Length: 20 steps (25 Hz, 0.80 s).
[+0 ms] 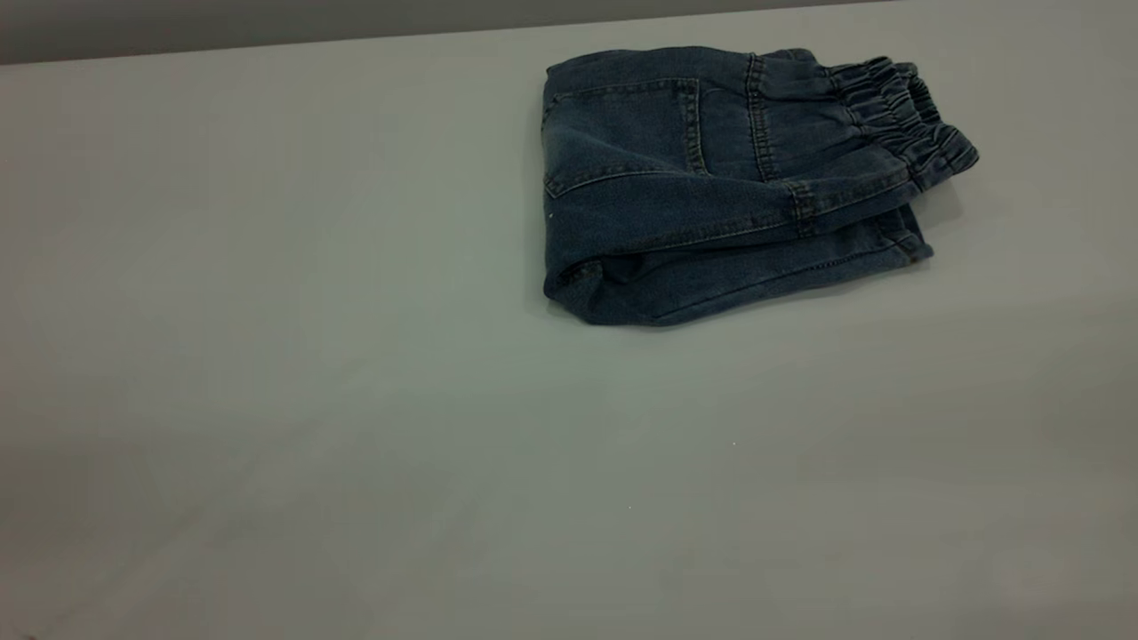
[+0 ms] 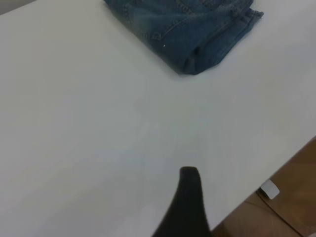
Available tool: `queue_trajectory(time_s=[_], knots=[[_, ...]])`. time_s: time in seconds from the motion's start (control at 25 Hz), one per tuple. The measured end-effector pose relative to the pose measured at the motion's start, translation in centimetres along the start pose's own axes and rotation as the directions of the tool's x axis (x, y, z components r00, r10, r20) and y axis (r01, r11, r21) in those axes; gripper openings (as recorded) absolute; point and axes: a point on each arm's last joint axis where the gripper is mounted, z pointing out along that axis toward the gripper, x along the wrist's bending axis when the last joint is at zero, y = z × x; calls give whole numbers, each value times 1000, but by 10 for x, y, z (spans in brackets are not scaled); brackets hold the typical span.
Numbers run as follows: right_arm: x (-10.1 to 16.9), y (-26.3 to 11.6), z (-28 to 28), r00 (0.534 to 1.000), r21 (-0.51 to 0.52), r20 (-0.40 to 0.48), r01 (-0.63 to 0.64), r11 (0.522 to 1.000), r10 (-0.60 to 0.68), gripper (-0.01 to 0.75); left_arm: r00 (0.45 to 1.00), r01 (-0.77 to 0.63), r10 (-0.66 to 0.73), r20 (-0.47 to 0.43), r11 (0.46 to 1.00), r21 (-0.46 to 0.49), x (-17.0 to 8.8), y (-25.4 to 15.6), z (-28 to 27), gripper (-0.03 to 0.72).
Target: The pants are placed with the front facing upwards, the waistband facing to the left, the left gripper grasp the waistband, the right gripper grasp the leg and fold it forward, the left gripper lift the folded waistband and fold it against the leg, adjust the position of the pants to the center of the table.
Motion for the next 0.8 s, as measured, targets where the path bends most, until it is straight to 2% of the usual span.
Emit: queue_trajectory(time_s=[0.52,0.6,0.8], knots=[[0,0,0,1000,0,-2,-4,1000,4,431,1000,5,-5,-7,1000,-6,0,-1,-1,580],[0,0,0,1000,-1,-4,-5,1000,5,431,999,29,-29,-36,1000,-6,0,-1,-1,580],[0,0,-1,998,-2,-61,22,1000,-22,431,973,129,-130,-193,991,-18,1,-1,-2,580]])
